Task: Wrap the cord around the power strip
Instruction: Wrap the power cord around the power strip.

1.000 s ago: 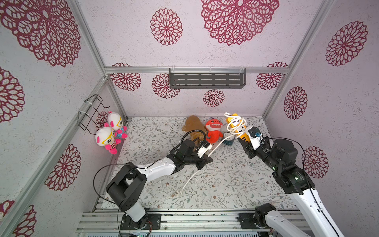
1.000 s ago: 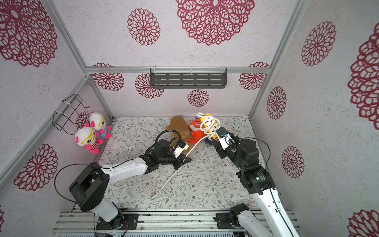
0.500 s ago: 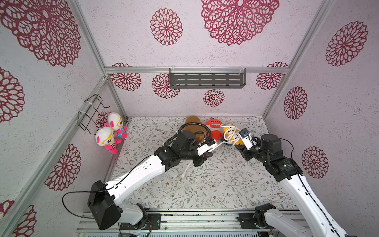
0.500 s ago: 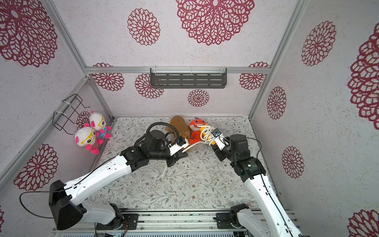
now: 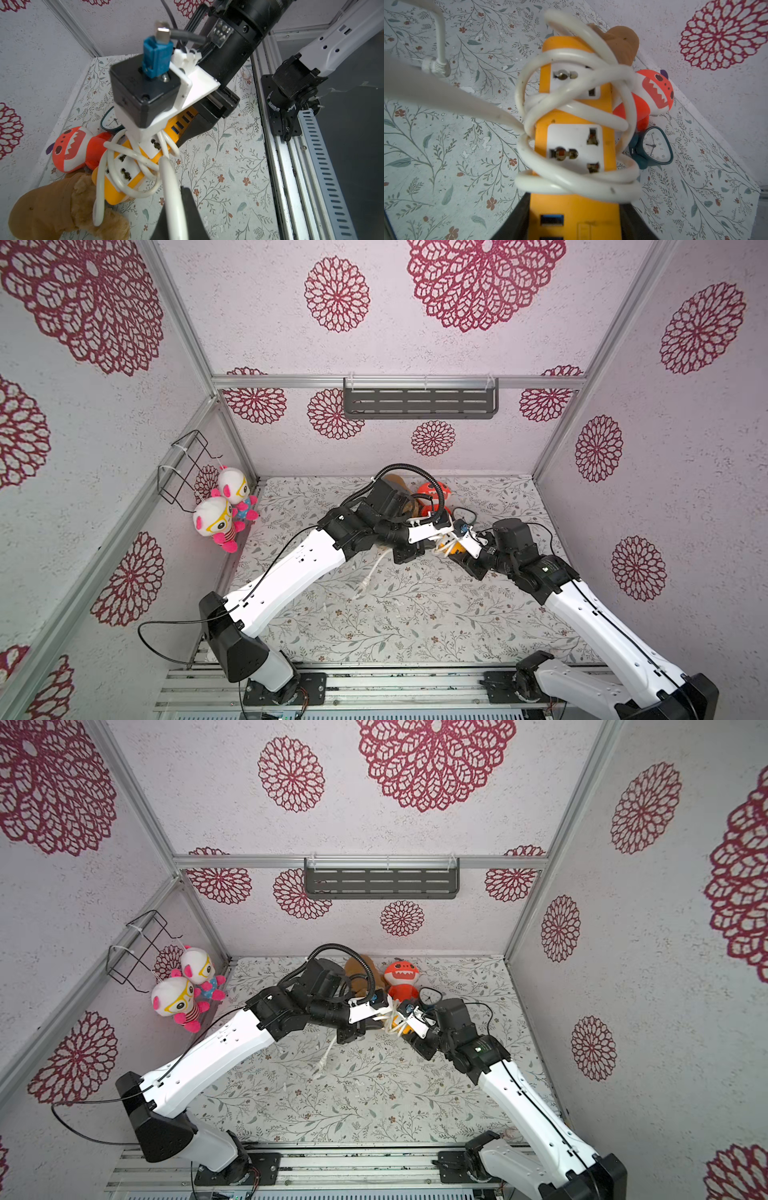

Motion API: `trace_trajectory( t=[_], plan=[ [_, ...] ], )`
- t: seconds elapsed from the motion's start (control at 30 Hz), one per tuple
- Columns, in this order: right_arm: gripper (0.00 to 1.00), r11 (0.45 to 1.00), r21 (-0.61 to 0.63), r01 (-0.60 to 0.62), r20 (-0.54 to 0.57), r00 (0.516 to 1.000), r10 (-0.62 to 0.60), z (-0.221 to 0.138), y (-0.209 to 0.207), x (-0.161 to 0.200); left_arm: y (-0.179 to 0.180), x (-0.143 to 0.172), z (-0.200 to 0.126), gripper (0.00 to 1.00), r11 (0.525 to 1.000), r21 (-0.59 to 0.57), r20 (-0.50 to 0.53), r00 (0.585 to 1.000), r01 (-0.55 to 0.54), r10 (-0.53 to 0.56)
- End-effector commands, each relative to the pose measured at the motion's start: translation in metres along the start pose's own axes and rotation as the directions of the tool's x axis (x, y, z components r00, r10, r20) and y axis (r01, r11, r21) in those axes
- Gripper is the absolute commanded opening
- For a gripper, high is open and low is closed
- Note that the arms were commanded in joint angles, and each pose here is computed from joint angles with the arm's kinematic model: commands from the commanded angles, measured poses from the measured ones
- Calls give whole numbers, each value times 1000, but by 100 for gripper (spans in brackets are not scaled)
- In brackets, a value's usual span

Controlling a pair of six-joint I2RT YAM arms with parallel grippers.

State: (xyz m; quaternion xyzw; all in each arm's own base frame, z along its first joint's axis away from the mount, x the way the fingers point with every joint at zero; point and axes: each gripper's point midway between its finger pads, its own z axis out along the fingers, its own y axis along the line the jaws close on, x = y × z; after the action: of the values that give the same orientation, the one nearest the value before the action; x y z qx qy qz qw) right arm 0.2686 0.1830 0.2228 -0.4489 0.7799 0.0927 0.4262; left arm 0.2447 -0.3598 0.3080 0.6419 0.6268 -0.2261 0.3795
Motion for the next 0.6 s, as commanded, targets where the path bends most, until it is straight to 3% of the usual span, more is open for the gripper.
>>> trace_trajectory(
  t=[0.0, 0.17, 0.3, 0.47, 0.57],
  plan=[
    [0, 989, -103, 107, 57, 993, -102, 3, 27, -6, 8, -38, -25, 0, 987, -50, 95, 983, -152, 156],
    [0, 956, -204, 209, 188, 967, -171, -1, 62, -20, 25, -31, -24, 0, 992, 1, 81, 989, -125, 125],
    [0, 933, -245, 264, 198, 956, -218, 0, 79, -25, 29, -23, -12, 0, 991, 56, 12, 992, -124, 123],
    [0, 909, -273, 316, 233, 938, -256, -1, 96, -35, 59, 0, 0, 0, 985, -17, -127, 978, -171, 167],
    [0, 899, -265, 348, 308, 914, -263, -8, 102, -49, 71, 6, -1, 0, 989, -23, -138, 980, -147, 143]
  ],
)
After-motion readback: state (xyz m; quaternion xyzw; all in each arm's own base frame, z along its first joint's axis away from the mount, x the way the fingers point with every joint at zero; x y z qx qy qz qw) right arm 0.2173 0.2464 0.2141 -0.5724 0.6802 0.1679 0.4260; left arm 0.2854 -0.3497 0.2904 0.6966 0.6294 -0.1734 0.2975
